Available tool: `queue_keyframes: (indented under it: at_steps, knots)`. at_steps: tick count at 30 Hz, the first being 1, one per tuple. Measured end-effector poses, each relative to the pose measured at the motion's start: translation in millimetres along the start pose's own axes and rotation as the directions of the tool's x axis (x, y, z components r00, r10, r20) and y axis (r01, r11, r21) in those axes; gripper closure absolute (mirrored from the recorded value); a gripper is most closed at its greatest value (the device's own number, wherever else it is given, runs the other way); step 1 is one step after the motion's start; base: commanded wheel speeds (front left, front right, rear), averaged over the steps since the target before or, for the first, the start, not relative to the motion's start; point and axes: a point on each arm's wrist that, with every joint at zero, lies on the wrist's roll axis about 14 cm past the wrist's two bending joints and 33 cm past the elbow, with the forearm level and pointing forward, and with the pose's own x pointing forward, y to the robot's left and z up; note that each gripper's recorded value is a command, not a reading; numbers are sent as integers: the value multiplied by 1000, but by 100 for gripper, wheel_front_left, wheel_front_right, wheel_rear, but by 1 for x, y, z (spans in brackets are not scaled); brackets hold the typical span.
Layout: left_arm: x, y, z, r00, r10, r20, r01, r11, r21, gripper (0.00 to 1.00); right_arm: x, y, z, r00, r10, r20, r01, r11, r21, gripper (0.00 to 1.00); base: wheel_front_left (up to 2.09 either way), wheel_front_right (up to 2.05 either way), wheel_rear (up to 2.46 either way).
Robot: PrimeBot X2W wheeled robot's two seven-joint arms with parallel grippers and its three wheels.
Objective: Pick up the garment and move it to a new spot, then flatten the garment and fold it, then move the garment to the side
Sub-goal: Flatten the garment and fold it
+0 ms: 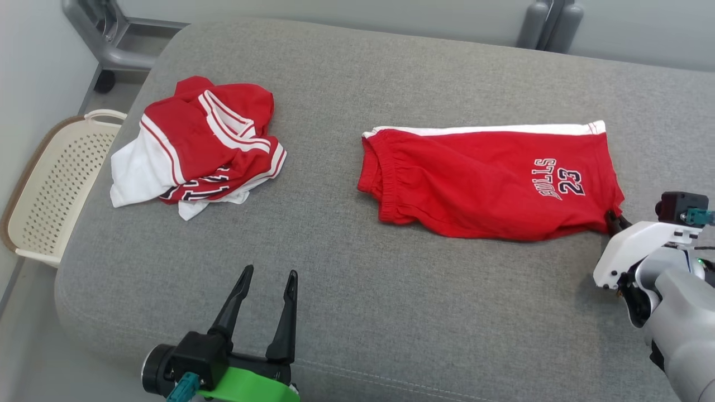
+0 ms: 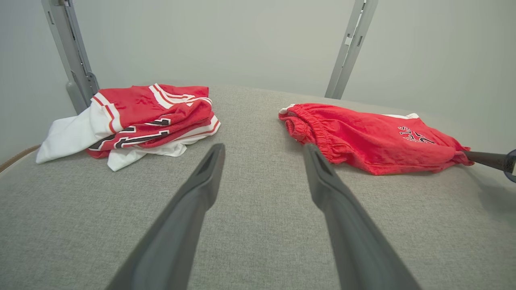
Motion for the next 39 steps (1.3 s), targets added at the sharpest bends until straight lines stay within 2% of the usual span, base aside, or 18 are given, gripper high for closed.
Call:
queue_keyframes:
  at_steps: [6, 7, 8, 9, 15, 21, 25, 30, 39]
  knots:
    - [-4, -6, -2, 1000, -17, -3, 17, 1000, -5, 0, -16, -6, -10, 1000, -14, 0, 14, 1000, 18, 100, 0, 0, 0]
    - [-5, -6, -3, 1000, -17, -7, 17, 1000, -5, 0, -17, -6, -10, 1000, -16, 2, 16, 1000, 20, 60, 0, 0, 0]
    - [-5, -6, -4, 1000, -17, -9, 17, 1000, -5, 0, -19, -7, -12, 1000, -17, 1, 17, 1000, 22, 60, 0, 0, 0]
    - [-5, -6, -6, 1000, -16, -15, 16, 1000, -6, 0, -20, -7, -13, 1000, -18, 0, 18, 1000, 24, 0, 0, 0, 0]
    - [-9, 2, -14, 999, 15, -45, -15, 1000, -2, 0, -25, -4, -7, 1000, -5, 26, 5, 1000, 7, 0, 0, 0, 0]
    - [-15, 17, -8, 997, 69, -26, -68, 998, 9, 0, -39, 9, 30, 985, 58, 161, -54, 998, -29, 0, 0, 0, 0]
    - [-25, 27, -9, 994, 106, -30, -106, 994, 6, 0, -64, 24, 47, 957, 113, 268, -96, 993, -75, 0, 0, 0, 0]
    - [-24, 30, -2, 993, 121, -6, -121, 993, 11, 0, -102, 39, 40, 926, 135, 352, -114, 990, -80, 0, 0, 0, 0]
    - [-15, 23, 6, 997, 76, 15, -76, 997, -3, 0, -145, 42, 31, 900, 89, 427, -82, 996, -35, 0, 0, 0, 0]
